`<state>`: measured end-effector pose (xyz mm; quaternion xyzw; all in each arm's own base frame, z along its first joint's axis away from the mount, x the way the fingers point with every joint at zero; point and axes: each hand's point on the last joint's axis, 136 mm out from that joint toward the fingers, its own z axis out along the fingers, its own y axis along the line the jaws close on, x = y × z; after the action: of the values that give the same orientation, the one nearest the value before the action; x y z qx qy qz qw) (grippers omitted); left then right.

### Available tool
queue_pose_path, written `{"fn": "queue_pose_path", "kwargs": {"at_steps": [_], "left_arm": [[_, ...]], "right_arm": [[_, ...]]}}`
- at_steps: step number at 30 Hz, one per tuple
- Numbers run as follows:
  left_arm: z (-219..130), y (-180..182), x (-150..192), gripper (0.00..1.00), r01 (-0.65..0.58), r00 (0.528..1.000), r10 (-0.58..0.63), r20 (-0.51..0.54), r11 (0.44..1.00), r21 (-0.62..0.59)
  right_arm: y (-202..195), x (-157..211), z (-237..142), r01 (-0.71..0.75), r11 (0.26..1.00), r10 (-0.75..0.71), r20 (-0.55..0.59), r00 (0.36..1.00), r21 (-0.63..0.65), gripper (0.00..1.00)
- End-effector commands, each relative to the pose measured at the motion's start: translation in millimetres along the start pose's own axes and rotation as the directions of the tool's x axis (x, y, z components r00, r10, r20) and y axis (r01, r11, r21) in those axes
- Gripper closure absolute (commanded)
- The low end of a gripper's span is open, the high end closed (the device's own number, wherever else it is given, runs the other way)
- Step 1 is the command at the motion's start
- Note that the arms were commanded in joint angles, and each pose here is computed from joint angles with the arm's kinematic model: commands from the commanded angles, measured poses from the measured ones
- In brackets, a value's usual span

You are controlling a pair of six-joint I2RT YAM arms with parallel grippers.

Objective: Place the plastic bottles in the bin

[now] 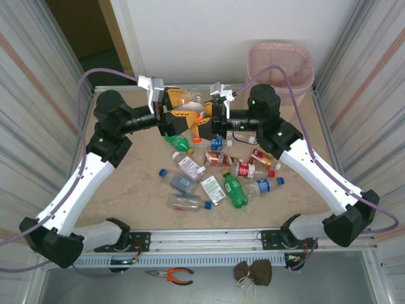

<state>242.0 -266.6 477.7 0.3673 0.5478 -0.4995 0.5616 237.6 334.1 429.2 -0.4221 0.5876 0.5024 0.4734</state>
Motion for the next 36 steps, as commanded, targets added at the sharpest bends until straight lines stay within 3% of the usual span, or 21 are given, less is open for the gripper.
{"fn": "queue_pose_path", "kwargs": {"at_steps": [1, 11, 19, 27, 36], "left_arm": [[-14.8, -2.9, -13.7, 0.21, -0.072, 0.996, 0.076, 0.036, 0.994, -0.085], [-32.9, 11.9, -6.7, 0.20, -0.049, 0.997, 0.058, 0.042, 0.981, -0.190], [-35.3, 33.8, 13.2, 0.21, 0.002, 1.000, -0.001, 0.004, 0.961, -0.277], [-35.9, 44.9, 29.2, 0.21, 0.030, 0.999, -0.035, -0.012, 0.953, -0.300], [-44.5, 67.9, 56.9, 0.22, 0.077, 0.995, -0.096, -0.033, 0.929, -0.361]], "right_arm": [[-4.6, -21.8, -13.6, 0.025, 0.998, -0.027, 0.042, 0.999, 0.065, 0.52], [-79.1, -39.1, -70.5, -0.095, 0.922, 0.066, 0.091, 0.994, 0.376, 0.53], [-173.2, -51.0, -170.4, -0.244, 0.667, 0.137, 0.207, 0.969, 0.704, 0.54], [-256.7, -42.8, -236.4, -0.298, 0.465, 0.178, 0.242, 0.954, 0.834, 0.54], [-341.8, -1.9, -255.7, -0.252, 0.336, 0.319, 0.142, 0.937, 0.907, 0.53]]}}
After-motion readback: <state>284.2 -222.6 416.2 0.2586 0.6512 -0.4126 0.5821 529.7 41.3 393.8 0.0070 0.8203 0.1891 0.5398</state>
